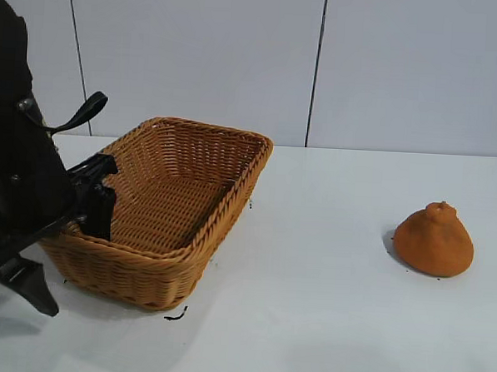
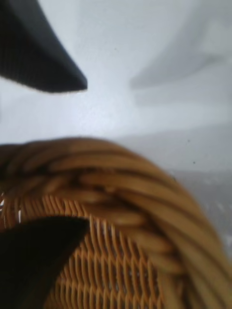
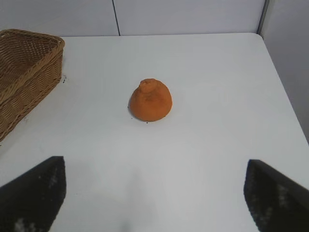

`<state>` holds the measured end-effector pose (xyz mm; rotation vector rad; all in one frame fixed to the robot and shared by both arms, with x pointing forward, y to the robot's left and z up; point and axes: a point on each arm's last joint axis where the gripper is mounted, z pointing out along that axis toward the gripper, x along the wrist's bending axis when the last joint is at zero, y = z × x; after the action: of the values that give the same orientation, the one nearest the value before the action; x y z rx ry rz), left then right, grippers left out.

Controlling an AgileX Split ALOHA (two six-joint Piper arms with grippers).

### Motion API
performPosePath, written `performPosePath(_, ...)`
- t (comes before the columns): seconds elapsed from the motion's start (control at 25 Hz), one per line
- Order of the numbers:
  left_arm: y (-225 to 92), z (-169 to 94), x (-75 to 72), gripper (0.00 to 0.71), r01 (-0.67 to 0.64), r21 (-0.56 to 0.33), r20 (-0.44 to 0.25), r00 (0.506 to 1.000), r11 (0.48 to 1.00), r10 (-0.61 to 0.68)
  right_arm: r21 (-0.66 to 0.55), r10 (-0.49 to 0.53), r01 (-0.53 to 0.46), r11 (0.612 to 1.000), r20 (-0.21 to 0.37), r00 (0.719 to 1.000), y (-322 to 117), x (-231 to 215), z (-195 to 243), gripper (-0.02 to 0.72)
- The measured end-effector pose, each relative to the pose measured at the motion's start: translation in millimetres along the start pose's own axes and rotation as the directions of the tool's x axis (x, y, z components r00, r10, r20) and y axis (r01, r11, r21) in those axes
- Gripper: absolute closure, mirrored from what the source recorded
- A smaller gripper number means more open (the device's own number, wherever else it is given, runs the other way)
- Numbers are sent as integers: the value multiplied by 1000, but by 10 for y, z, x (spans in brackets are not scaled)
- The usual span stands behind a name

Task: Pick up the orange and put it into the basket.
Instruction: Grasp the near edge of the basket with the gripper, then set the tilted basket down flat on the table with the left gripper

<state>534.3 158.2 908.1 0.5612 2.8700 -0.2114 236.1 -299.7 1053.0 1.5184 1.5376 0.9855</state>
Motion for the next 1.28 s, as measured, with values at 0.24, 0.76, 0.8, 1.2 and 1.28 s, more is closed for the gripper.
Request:
performPosePath(0.24,-1,-1,-10,616,19,2,9,1000,1000,-19,0,0,0,1000,0,1000,0,0,0,9)
performPosePath(0.76,42,-565,-466,616,-239,0,84,968,971,238,0,0,0,1000,0,1000,0,0,0,9)
performPosePath(0.8,88,-615,-497,616,-277,-5,84,957,961,276,0,0,0,1000,0,1000,0,0,0,9)
performPosePath(1.2,736,-1011,-627,616,-595,-23,26,803,803,596,-1,0,0,1000,0,1000,1,0,0,9)
performPosePath(1.28,817,-1021,-660,616,-654,16,26,757,757,653,-1,0,0,1000,0,1000,1,0,0,9)
